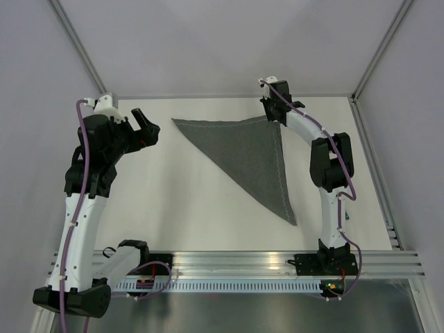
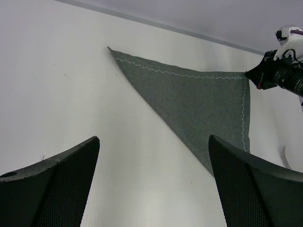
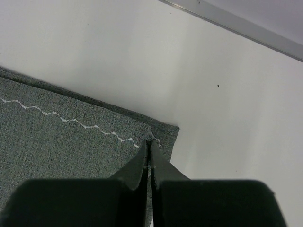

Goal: Fold the napkin, place the utensils inside, and roll it up
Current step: Fold the napkin

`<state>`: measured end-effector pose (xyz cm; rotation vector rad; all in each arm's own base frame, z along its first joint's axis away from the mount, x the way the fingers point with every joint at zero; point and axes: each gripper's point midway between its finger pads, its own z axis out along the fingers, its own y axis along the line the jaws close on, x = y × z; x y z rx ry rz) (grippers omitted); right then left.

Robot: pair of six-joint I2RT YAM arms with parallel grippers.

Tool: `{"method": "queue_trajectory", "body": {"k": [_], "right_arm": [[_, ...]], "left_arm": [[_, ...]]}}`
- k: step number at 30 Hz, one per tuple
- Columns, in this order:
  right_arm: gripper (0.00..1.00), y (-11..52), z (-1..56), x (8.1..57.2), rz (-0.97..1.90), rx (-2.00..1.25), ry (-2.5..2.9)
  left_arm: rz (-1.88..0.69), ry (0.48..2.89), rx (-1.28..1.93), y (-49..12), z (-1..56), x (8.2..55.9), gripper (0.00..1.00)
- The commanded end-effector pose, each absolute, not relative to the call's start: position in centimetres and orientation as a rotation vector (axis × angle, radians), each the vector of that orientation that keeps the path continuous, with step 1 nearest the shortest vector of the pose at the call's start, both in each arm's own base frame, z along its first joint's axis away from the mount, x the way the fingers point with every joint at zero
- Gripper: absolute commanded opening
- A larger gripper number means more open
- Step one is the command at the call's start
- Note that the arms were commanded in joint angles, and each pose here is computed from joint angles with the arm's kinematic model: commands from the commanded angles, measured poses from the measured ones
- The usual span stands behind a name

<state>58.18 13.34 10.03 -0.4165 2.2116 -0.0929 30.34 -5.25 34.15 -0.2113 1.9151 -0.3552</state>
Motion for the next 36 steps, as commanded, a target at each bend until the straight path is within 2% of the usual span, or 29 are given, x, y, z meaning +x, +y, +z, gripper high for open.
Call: {"method": "queue_trajectory", "body": {"k": [1, 23, 36], "right_arm": [[0.0, 12.1, 11.4, 58.3, -0.136, -0.368, 2.196], [0.0, 10.1, 10.8, 58.5, -0.155, -0.331, 2.211], [0.01, 9.1, 8.5, 58.7, -0.185, -0.32, 2.252]], "left_arm": [[-0.379, 1.878, -0.197, -5.5, 35.1, 30.8, 1.0], [-0.384, 1.889, -0.198, -5.6, 34.6, 31.1, 1.0], [-0.383, 1.901, -0.204, -5.6, 33.9, 31.1, 1.0]]}}
